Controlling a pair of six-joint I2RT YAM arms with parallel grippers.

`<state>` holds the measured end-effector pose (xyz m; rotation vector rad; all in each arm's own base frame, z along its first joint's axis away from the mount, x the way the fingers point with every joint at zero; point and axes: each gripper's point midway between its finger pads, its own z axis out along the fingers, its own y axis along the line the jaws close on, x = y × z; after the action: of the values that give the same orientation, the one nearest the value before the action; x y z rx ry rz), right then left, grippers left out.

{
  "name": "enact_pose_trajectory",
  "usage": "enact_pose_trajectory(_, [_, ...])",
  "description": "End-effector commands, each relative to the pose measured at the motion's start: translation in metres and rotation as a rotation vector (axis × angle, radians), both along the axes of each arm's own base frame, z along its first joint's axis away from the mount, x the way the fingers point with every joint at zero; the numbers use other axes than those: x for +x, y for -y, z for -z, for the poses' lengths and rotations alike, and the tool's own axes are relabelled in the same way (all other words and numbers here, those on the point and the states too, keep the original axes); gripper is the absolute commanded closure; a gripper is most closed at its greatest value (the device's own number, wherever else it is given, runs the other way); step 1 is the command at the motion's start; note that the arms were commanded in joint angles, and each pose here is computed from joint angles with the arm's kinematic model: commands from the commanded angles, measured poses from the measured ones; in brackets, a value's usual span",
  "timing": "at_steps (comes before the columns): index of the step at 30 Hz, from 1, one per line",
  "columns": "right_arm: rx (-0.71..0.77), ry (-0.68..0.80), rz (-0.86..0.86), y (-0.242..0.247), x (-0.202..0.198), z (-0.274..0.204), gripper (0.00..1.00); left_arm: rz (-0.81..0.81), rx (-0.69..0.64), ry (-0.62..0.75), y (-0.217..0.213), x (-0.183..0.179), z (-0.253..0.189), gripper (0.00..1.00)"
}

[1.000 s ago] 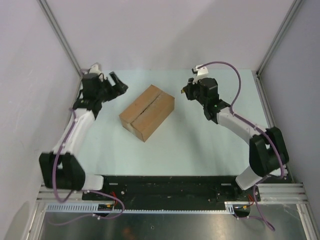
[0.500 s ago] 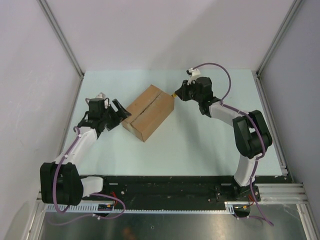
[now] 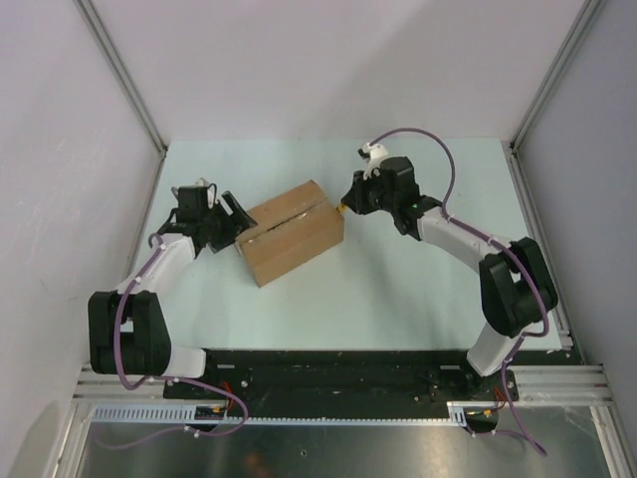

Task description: Unpack the express box

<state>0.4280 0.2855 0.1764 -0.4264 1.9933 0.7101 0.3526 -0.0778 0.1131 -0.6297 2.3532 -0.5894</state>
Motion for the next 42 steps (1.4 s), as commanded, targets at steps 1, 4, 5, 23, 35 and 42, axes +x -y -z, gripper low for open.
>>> enact_pose_trajectory(1, [0.021, -0.013, -0.121, -0.034, -0.06, -0.024, 1.0, 0.056, -0.009, 0.101, 0.004, 0.023, -0.03, 0.17])
enact_pose_trajectory(4, [0.015, -0.035, -0.104, -0.041, -0.075, -0.019, 1.0, 0.049, 0.003, 0.09, 0.001, 0.02, -0.024, 0.17])
enact_pose_trajectory(5, [-0.005, -0.06, -0.087, -0.038, -0.078, -0.013, 1.0, 0.042, 0.009, 0.087, -0.001, 0.019, -0.022, 0.17])
enact_pose_trajectory(23, [0.009, 0.034, 0.312, 0.031, -0.03, -0.049, 1.0, -0.24, 0.317, 0.117, -0.075, 0.001, -0.058, 0.06])
enact_pose_trajectory(35, [0.134, -0.003, 0.178, 0.009, -0.027, -0.04, 1.0, 0.133, 0.352, 0.321, 0.015, 0.08, -0.125, 0.02])
enact_pose_trajectory(42, [0.058, -0.07, 0.179, -0.001, -0.036, -0.002, 1.0, 0.404, 0.398, 0.399, 0.103, 0.132, -0.117, 0.08])
